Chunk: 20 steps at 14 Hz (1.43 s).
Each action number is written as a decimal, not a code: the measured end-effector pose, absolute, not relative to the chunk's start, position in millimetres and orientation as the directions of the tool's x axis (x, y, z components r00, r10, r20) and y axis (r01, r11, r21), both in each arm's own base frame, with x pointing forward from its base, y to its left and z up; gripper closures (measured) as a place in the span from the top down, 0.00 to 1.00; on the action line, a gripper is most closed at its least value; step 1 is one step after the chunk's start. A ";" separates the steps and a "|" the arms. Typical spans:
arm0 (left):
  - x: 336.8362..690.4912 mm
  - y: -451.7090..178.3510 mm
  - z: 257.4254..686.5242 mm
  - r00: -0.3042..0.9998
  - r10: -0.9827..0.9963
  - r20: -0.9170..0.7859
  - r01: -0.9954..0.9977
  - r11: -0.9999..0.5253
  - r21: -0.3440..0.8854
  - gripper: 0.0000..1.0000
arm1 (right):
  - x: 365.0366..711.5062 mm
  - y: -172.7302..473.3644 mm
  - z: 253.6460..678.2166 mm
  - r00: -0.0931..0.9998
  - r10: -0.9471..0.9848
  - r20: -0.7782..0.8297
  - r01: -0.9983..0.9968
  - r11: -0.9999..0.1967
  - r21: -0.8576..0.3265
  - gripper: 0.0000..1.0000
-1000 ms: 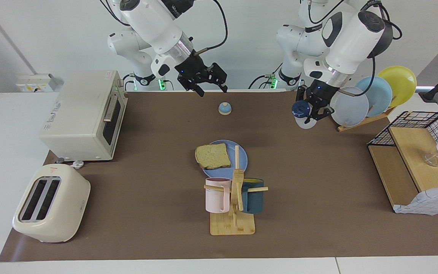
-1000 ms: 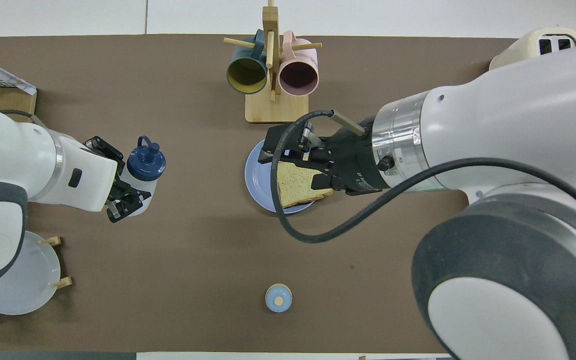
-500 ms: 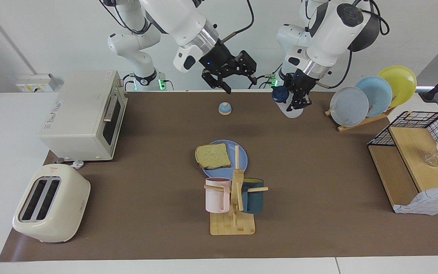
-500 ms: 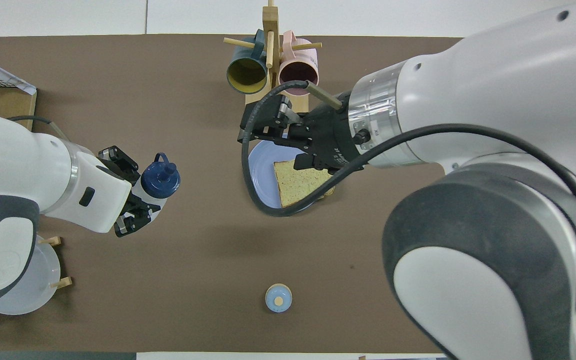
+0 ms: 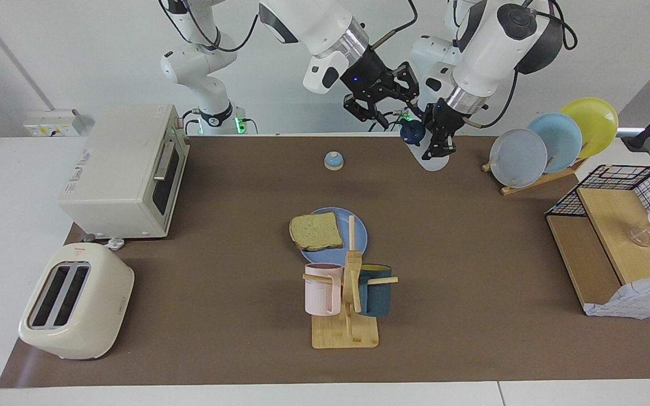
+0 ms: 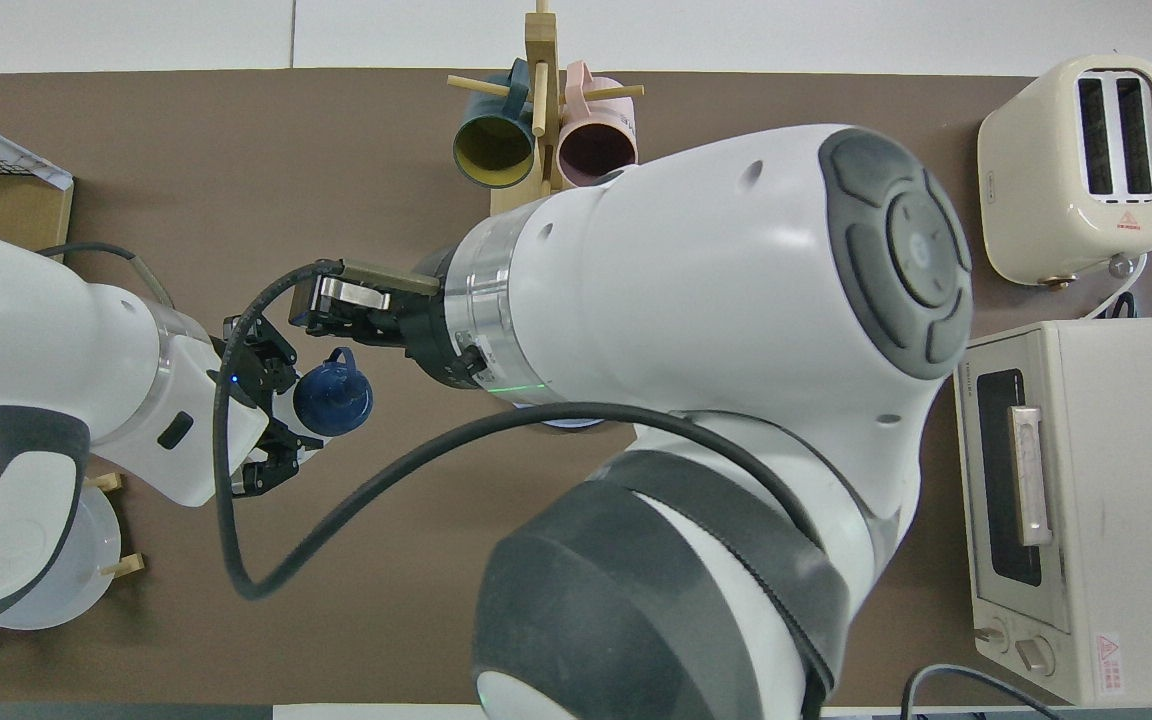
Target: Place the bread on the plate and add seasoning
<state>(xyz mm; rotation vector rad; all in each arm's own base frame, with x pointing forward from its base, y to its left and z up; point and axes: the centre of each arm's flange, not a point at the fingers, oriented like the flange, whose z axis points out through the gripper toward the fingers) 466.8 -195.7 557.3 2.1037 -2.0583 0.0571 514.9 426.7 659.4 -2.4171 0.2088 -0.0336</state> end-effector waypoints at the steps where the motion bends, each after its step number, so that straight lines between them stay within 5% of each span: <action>1: 466.6 -195.2 557.5 0.027 -0.986 0.165 -0.993 -0.008 0.115 0.41 | 513.6 429.0 657.9 0.987 -0.157 -0.032 -0.140 -0.743 -0.654 0.56; 20: 465.7 -193.7 557.4 0.044 -0.979 0.199 -0.991 -0.018 0.134 0.41 | 496.4 446.9 634.6 0.990 -0.138 -0.022 -0.122 -0.769 -0.627 0.37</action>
